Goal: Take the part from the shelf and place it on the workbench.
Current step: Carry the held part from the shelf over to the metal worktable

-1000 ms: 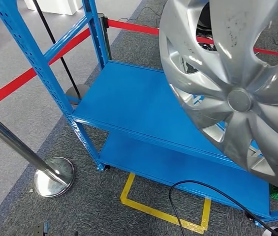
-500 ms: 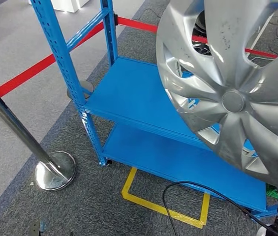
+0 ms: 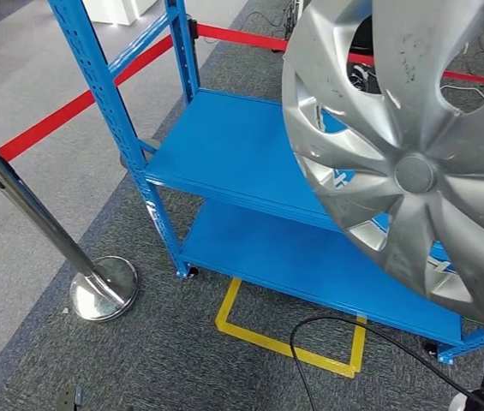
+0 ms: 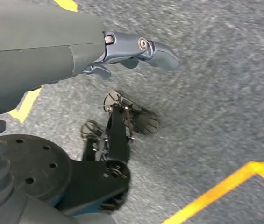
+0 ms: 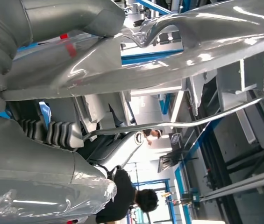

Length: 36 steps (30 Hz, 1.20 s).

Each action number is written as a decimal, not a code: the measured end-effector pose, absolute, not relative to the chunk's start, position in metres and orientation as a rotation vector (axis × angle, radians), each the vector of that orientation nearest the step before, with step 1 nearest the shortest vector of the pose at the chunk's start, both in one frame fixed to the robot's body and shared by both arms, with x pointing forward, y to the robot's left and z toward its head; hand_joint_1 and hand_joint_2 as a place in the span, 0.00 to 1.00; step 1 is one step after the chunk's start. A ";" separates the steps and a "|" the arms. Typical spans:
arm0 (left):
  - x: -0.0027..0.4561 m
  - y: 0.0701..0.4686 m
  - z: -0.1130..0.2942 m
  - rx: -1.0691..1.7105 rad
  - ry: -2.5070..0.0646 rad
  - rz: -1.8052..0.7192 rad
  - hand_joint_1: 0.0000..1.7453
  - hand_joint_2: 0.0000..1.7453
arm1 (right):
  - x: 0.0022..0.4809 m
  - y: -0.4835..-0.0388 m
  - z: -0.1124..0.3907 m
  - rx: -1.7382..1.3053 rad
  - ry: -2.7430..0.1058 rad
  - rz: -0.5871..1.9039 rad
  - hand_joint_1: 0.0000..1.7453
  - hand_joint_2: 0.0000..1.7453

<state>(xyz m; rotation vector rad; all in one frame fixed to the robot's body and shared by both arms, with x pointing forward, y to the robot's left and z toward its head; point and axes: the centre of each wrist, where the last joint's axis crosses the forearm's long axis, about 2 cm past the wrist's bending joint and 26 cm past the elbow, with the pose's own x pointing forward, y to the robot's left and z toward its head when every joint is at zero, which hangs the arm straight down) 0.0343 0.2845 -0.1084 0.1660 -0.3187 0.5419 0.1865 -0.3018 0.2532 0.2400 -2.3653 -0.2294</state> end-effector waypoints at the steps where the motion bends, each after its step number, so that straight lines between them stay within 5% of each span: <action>1: 0.034 0.284 -0.108 0.164 -0.316 0.542 0.00 1.00 | 0.186 -0.302 0.253 0.242 -2.365 -0.230 1.00 1.00; 36: 0.038 0.276 -0.108 0.138 -0.287 0.513 0.00 1.00 | 0.183 -0.312 0.251 0.225 -2.377 -0.222 1.00 1.00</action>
